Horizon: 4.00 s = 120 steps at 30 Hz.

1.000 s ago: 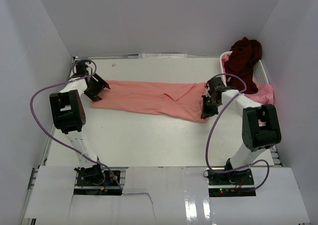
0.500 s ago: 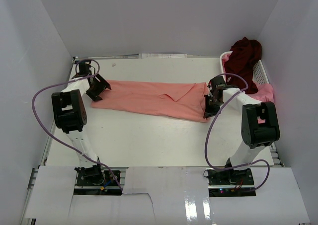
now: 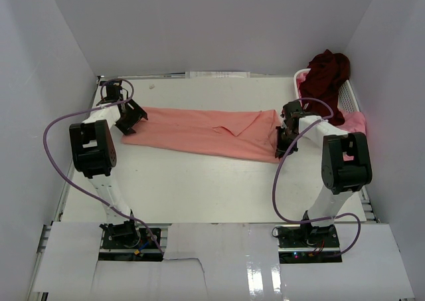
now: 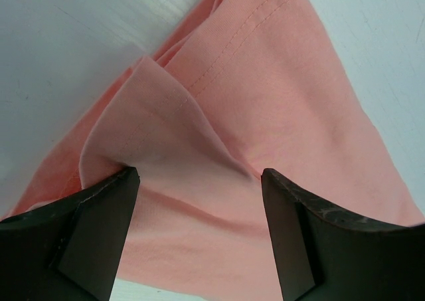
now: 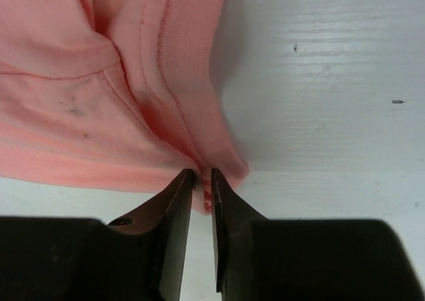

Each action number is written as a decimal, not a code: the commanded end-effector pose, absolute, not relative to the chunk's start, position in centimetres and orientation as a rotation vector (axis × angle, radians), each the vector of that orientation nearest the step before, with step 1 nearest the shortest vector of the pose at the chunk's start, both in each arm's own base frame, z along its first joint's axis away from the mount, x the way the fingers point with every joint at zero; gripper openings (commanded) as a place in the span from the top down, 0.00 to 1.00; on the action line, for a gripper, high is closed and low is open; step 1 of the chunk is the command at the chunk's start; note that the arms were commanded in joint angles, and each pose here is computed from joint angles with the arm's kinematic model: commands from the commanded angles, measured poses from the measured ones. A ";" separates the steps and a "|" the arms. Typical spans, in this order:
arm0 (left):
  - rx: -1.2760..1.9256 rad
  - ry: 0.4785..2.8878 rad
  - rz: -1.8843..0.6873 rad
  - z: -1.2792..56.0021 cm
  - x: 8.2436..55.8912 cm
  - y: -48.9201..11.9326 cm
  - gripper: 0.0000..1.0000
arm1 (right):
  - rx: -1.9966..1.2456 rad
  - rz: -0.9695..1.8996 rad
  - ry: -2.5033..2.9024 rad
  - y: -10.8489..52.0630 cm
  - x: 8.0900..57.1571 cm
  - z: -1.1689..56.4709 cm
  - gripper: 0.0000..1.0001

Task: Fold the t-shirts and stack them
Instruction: Fold the other side of the tshirt into a rectangle

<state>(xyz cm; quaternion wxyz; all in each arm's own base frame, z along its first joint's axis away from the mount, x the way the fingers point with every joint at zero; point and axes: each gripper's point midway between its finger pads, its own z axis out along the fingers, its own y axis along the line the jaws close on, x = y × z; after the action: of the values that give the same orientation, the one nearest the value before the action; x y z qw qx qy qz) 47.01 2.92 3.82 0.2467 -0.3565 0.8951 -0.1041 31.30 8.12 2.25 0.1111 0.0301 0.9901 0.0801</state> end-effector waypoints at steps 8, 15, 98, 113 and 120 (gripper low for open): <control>-0.967 2.408 -0.268 6.4 46.5 3.4 0.14 | 0.138 0.025 2.814 5.4 34.4 6.3 0.74; -0.952 2.344 -0.347 10.5 47.0 2.6 0.14 | 0.107 0.097 2.640 6.6 37.4 11.3 0.39; -0.343 2.611 -0.902 4.7 37.3 -26.9 0.33 | 0.064 1.125 2.553 29.3 46.7 7.6 0.48; -0.305 2.595 -0.910 6.6 36.8 -26.7 0.32 | -0.135 1.181 2.303 31.2 52.6 12.5 0.45; -0.172 2.472 -0.699 13.4 39.8 -24.6 0.29 | -0.226 0.964 2.373 27.5 46.8 13.2 0.44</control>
<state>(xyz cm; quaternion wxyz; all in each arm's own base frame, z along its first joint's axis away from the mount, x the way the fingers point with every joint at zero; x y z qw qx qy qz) 37.67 -25.81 5.79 0.1853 -0.1024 0.9354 -0.2833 48.50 29.14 9.38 0.2344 -0.0388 0.8887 0.3921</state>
